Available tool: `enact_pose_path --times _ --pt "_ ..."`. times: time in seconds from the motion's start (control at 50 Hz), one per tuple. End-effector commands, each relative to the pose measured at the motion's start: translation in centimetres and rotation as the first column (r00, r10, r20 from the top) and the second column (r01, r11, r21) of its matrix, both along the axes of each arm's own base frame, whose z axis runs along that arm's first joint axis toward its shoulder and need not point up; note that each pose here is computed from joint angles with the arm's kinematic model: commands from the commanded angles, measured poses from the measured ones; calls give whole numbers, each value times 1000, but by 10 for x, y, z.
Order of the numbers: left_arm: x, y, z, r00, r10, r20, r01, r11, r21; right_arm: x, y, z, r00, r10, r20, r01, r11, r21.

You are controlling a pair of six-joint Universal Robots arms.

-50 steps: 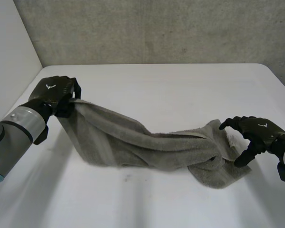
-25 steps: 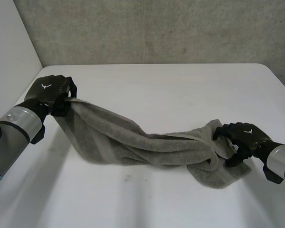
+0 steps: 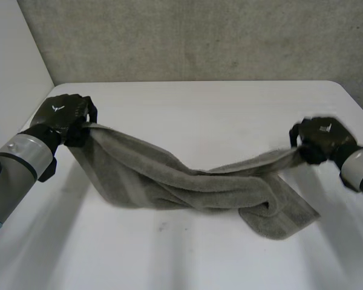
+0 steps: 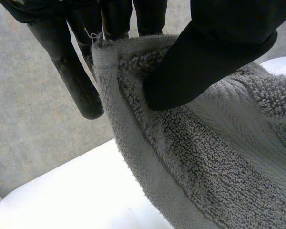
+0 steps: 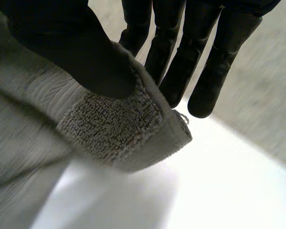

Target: Fold the towel.

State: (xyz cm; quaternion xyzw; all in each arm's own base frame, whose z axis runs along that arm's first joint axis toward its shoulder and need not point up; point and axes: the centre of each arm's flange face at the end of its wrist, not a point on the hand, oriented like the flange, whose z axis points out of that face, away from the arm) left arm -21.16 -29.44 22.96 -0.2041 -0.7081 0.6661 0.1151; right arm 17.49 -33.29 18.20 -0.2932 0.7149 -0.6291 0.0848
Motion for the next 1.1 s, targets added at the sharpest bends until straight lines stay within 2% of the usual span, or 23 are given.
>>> enact_pose_path --times 0.02,0.18,0.22,0.28,0.32,0.5,0.58,0.62,0.68,0.72,0.74,0.76,0.8,0.82,0.86,0.88,0.9,0.92,1.0,1.02,1.04,1.08,1.1 --pt "3 -1 10 1000 9 -1 -9 1000 -30 2 -1 74 1000 16 19 -13 988 -156" --pt "7 2 18 1000 18 1 -17 999 -35 6 9 97 997 70 -22 -71 997 -35" --pt "7 3 16 1000 17 4 -17 1000 -16 14 13 80 988 122 -89 -115 990 85" --pt "7 3 14 1000 17 7 -17 1000 -6 22 17 70 977 169 -131 -151 979 136" --pt "6 1 10 1000 16 10 -16 1000 9 39 22 55 950 250 -184 -216 958 188" --pt "3 -19 -15 998 8 64 -11 999 51 42 -8 26 954 198 -224 -146 963 228" --pt "-2 -43 -21 988 -7 156 8 1000 -3 46 -30 31 958 177 -227 -141 976 166" --pt "-8 -67 -14 981 -1 192 15 997 -73 58 -47 46 963 166 -212 -155 986 69" --pt "-11 -80 -4 982 6 188 17 993 -121 66 -58 60 970 156 -187 -160 987 -10" --pt "-19 -104 27 988 19 152 18 971 -239 77 -83 104 990 109 -94 -127 966 -226" --pt "-19 -104 27 988 19 152 18 971 -240 77 -83 104 990 109 -93 -127 965 -227" --pt "-24 -113 49 993 21 118 17 950 -311 78 -95 133 997 78 -20 -80 933 -351" --pt "-41 -121 105 1000 -11 20 19 874 -486 73 -107 197 987 52 153 47 813 -581" --pt "-41 -121 106 1000 -12 19 19 873 -487 73 -107 197 987 52 153 47 812 -582" --pt "-47 -119 158 994 -55 -91 -16 767 -642 67 -104 246 954 88 287 149 690 -708" --pt "-47 -119 158 994 -55 -91 -16 766 -642 67 -104 246 954 88 287 150 689 -709" --pt "-45 -117 177 987 -69 -147 -52 725 -686 64 -99 261 939 111 324 176 655 -735" --pt "-41 -113 192 976 -79 -204 -93 696 -712 63 -94 270 931 129 342 182 647 -741" --pt "-35 -109 203 954 -85 -286 -151 689 -709 64 -88 272 929 139 342 169 663 -730" --pt "-30 -112 196 951 -70 -303 -164 714 -680 65 -90 263 935 133 329 151 689 -708" --pt "-30 -112 196 951 -70 -303 -164 715 -680 65 -90 263 935 133 329 151 690 -708" --pt "-27 -116 167 958 -28 -287 -156 786 -598 69 -91 238 945 140 294 88 761 -643" --pt "-27 -116 166 958 -28 -286 -156 787 -598 69 -91 238 946 140 294 87 761 -643"
